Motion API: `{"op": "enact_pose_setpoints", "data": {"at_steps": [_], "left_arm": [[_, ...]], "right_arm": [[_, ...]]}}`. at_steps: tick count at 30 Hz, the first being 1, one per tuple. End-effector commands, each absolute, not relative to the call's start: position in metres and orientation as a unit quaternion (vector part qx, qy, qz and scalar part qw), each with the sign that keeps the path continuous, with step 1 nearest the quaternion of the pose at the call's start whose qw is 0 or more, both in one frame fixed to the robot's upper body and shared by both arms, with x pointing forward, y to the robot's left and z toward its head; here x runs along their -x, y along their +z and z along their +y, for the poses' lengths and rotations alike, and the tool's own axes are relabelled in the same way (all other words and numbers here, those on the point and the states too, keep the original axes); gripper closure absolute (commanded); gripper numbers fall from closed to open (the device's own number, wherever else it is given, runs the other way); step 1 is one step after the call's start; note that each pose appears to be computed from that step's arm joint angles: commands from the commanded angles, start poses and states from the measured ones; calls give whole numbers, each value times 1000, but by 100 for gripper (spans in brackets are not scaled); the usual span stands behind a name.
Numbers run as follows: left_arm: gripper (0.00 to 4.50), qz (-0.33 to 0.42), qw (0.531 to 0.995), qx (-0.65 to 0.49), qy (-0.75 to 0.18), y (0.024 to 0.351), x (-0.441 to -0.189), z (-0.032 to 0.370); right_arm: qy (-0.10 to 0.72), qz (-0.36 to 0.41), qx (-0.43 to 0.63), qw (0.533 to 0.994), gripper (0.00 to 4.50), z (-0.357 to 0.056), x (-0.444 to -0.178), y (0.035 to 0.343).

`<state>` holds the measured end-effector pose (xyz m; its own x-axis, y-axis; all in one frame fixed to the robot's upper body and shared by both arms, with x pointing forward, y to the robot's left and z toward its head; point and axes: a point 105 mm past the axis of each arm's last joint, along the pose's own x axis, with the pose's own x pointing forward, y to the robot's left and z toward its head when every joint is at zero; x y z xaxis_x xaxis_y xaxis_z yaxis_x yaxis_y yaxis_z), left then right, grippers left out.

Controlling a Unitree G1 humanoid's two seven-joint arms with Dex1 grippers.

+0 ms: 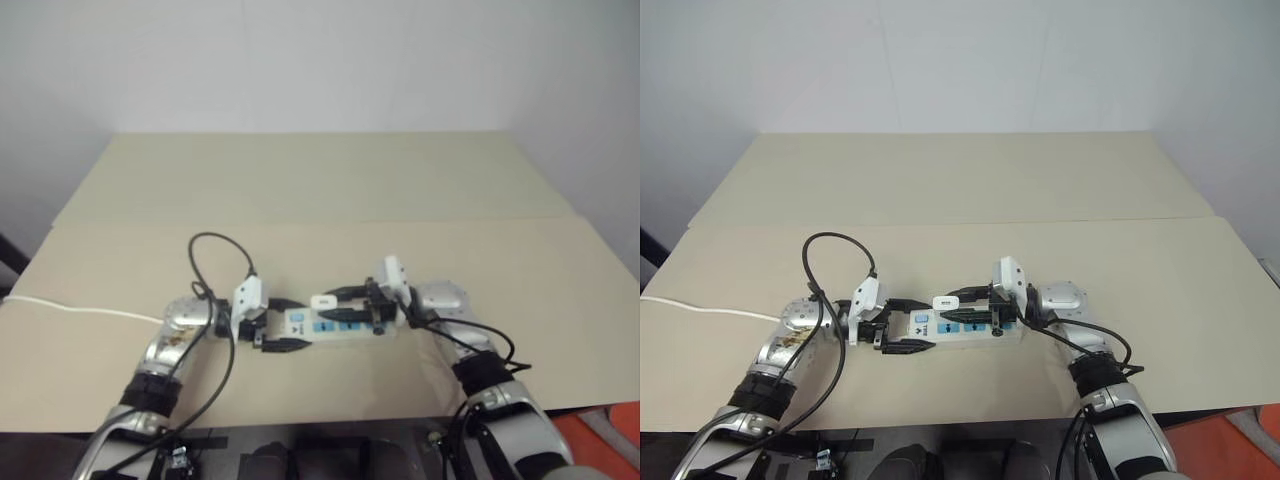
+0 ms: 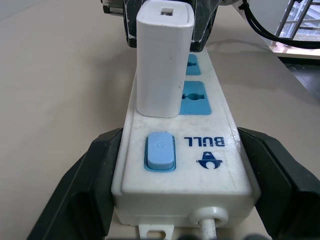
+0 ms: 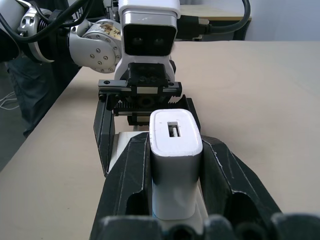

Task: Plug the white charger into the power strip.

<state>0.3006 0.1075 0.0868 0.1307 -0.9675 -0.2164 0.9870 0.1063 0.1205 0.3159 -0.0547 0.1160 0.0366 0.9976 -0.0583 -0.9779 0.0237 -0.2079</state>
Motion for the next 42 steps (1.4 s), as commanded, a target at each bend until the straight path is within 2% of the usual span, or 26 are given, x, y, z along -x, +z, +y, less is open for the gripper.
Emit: {"op": "enact_pose_setpoints", "data": {"at_steps": [1,8,23,25,27,36,42], "left_arm": [[123,17,727,-126,-675,97,-297,99],[123,19,727,-128,-675,96,-297,100],[123,22,734,-122,-668,98,-302,98],[50,23,727,-119,-676,99,-299,98],[6,9,730,-118,-673,102,-300,96],[6,-62,728,-118,-672,133,-298,101],[6,1,699,-167,-695,165,-269,151]], "right_arm": [[695,29,109,710,303,-57,-313,84],[691,-49,92,715,63,-60,-311,109],[671,-101,103,728,63,-81,-307,142],[666,-102,107,731,60,-85,-307,145],[660,-102,111,736,60,-89,-308,146],[635,-111,125,755,60,-109,-305,154],[599,-92,159,780,60,-151,-297,166]]}}
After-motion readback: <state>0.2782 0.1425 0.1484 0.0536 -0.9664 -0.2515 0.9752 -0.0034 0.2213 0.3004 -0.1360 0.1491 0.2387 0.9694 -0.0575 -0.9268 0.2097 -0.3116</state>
